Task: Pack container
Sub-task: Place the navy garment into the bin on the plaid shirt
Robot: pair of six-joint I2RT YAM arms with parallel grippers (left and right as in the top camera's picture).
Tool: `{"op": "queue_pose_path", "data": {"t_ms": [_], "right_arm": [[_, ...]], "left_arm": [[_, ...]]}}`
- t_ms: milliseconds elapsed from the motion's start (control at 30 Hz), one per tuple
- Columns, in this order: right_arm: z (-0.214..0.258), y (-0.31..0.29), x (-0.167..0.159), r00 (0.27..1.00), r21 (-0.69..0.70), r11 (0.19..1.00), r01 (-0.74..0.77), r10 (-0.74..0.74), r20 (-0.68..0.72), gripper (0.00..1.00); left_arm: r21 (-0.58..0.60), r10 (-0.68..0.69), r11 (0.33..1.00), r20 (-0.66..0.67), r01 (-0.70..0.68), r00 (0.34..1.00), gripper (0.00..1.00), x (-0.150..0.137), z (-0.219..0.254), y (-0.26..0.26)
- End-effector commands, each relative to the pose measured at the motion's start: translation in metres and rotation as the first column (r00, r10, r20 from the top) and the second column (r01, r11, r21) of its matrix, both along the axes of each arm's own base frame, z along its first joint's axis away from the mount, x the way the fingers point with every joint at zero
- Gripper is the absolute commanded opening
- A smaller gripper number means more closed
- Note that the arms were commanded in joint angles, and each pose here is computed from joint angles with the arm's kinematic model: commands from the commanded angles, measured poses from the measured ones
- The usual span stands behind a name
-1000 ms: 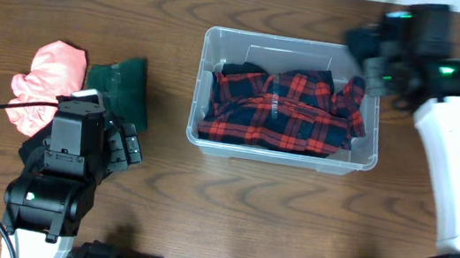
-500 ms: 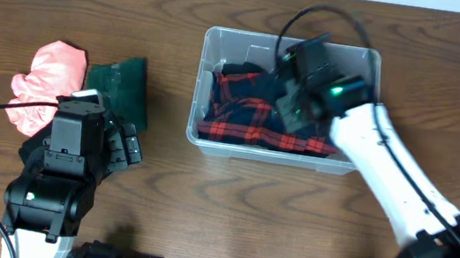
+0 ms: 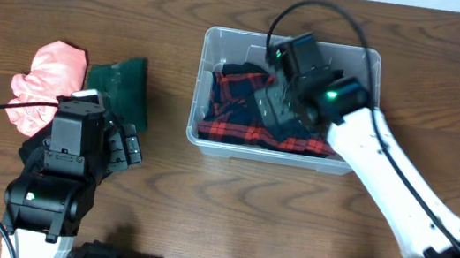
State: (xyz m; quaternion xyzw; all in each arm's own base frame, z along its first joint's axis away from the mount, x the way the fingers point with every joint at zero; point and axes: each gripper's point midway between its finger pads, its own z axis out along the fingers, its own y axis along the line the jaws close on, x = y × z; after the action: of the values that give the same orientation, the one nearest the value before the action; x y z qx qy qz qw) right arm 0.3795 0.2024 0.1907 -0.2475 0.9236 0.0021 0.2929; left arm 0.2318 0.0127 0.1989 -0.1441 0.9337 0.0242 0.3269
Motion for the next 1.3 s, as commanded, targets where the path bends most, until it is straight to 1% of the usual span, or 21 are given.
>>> {"op": "queue_pose_path", "data": {"t_ms": [0, 33, 67, 100, 167, 233, 267, 367, 433, 667, 767, 900, 1267], "right_arm": [[0.043, -0.008, 0.013, 0.992, 0.025, 1.000, 0.010, -0.013, 0.125, 0.96], [0.041, -0.010, 0.016, 0.992, 0.027, 0.999, 0.018, -0.021, 0.126, 0.92], [0.038, -0.013, 0.020, 0.992, 0.028, 0.999, 0.031, -0.034, 0.122, 0.86], [0.034, -0.017, 0.023, 0.992, 0.034, 0.998, 0.056, -0.059, 0.111, 0.78], [0.023, -0.026, 0.031, 0.989, 0.048, 0.992, 0.118, -0.121, 0.080, 0.56], [0.007, -0.034, 0.036, 0.986, 0.061, 0.985, 0.164, -0.166, 0.030, 0.41], [-0.003, -0.035, 0.037, 0.984, 0.068, 0.982, 0.176, -0.176, -0.004, 0.38], [-0.035, -0.035, 0.034, 0.979, 0.070, 0.982, 0.178, -0.169, -0.117, 0.36], [-0.059, -0.036, 0.030, 0.967, 0.035, 0.982, 0.186, -0.176, -0.184, 0.35], [-0.143, -0.045, 0.006, 0.875, -0.106, 0.964, 0.246, -0.267, -0.405, 0.32], [-0.162, -0.045, -0.001, 0.850, -0.128, 0.964, 0.235, -0.267, -0.455, 0.33], [-0.166, -0.044, 0.000, 0.847, -0.128, 0.964, 0.234, -0.267, -0.459, 0.33], [-0.153, -0.043, 0.003, 0.861, -0.107, 0.965, 0.237, -0.260, -0.436, 0.35]], "left_arm": [[0.005, 0.016, 1.000, 0.018, -0.016, 1.000, 0.98, 0.002, 0.007, 0.003], [0.005, 0.015, 1.000, 0.017, -0.016, 1.000, 0.98, 0.002, 0.007, 0.003], [0.005, 0.016, 1.000, 0.015, -0.016, 1.000, 0.98, 0.001, 0.006, 0.003], [0.005, 0.016, 1.000, 0.014, -0.016, 1.000, 0.98, 0.001, 0.006, 0.003], [0.006, 0.016, 1.000, 0.008, -0.016, 1.000, 0.98, 0.000, 0.005, 0.003], [0.006, 0.015, 1.000, 0.006, -0.016, 1.000, 0.98, 0.000, 0.005, 0.003], [0.006, 0.016, 1.000, 0.006, -0.016, 1.000, 0.98, 0.000, 0.005, 0.003], [0.006, 0.016, 1.000, 0.006, -0.016, 1.000, 0.98, 0.000, 0.005, 0.003], [0.006, 0.015, 1.000, 0.006, -0.015, 1.000, 0.98, 0.000, 0.005, 0.003], [0.006, 0.016, 1.000, 0.007, -0.016, 1.000, 0.98, 0.000, 0.005, 0.003], [0.006, 0.016, 1.000, 0.006, -0.016, 1.000, 0.98, 0.000, 0.005, 0.003], [0.006, 0.016, 1.000, 0.006, -0.016, 1.000, 0.98, 0.000, 0.005, 0.003], [0.006, 0.015, 1.000, 0.007, -0.015, 1.000, 0.98, -0.001, 0.005, 0.003]]}}
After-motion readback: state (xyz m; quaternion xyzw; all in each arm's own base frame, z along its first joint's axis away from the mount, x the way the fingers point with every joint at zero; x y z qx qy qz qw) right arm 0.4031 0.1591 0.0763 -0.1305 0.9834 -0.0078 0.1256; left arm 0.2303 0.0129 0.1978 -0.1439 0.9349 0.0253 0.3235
